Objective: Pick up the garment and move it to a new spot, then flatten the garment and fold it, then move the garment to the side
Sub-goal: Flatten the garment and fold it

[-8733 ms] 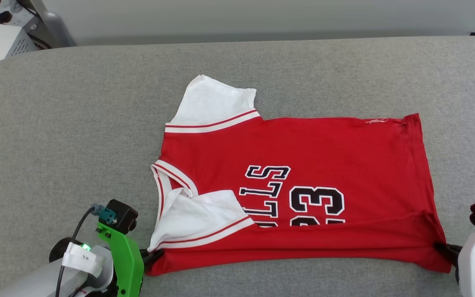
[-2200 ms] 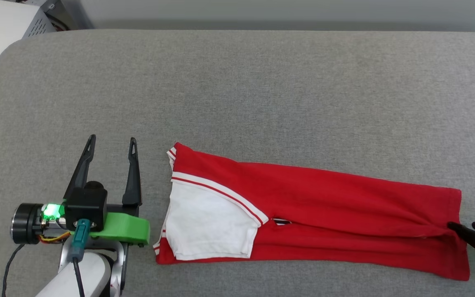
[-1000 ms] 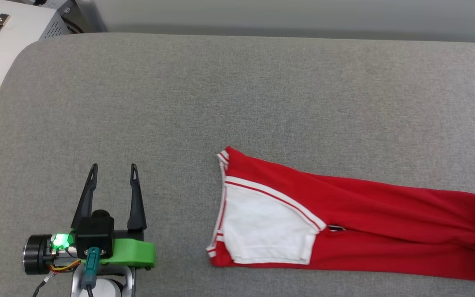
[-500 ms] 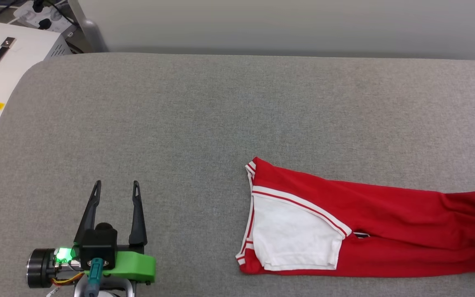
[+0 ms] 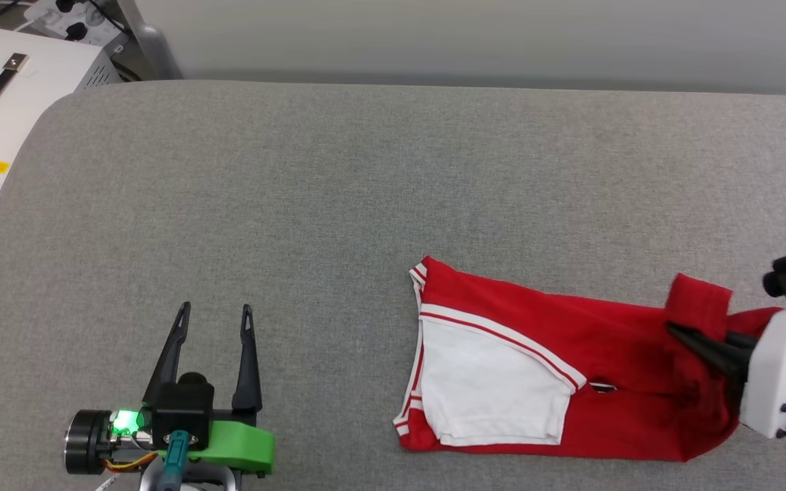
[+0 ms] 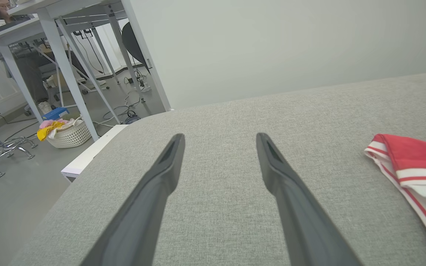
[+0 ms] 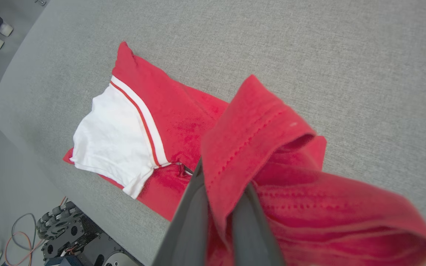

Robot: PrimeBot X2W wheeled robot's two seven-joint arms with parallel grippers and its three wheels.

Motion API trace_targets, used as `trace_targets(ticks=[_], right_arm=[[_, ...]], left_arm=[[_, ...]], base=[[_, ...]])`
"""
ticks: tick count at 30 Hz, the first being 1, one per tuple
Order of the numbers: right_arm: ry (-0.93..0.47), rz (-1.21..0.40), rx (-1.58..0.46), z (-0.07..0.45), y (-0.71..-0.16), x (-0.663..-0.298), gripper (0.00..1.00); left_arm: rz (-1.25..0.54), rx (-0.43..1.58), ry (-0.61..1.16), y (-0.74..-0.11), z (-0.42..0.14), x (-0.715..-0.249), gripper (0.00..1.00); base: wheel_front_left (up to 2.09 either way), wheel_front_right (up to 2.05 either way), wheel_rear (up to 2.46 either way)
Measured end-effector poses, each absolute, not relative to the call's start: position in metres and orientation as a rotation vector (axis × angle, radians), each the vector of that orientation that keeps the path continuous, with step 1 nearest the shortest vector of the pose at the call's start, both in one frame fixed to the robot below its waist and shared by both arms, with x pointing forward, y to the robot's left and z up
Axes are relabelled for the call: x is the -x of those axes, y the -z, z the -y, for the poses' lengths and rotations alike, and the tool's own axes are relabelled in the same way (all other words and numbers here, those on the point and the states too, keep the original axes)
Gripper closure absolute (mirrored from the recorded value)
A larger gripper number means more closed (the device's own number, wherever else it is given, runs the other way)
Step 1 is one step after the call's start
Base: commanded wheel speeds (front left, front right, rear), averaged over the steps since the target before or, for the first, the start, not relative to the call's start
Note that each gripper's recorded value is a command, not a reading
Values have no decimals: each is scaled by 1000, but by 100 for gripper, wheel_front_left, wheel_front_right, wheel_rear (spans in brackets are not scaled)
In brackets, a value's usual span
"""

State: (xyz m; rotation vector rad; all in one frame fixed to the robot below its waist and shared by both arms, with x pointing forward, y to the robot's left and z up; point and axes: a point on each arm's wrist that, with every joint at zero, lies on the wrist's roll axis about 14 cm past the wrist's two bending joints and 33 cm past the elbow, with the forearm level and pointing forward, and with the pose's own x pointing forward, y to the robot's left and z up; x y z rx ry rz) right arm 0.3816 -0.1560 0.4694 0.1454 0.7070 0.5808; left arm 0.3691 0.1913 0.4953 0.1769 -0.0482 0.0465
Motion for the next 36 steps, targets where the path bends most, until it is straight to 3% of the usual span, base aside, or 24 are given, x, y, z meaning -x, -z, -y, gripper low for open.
trace_targets(ticks=[16, 27, 28, 29, 31, 36], right_arm=[[-900, -711, -26, 27, -452, -399, 100], [-935, -813, 115, 10, -398, -395, 100], [-934, -809, 114, 10, -397, -395, 95], [-933, -795, 109, 10, -398, -395, 52], [-933, -764, 103, 9, -401, -395, 0], [-919, -532, 119, 16, -441, -411, 0]], left_arm=[[15, -172, -63, -484, -193, -377, 0], [8, -165, -61, -481, -191, -382, 0], [7, -165, -62, -481, -191, -382, 0], [8, -166, -63, -482, -192, -382, 0], [12, -166, -64, -483, -192, -382, 0], [34, -166, -55, -490, -189, -380, 0]], base=[[0, 0, 0], [0, 0, 0], [0, 0, 0], [0, 0, 0], [0, 0, 0], [0, 0, 0]])
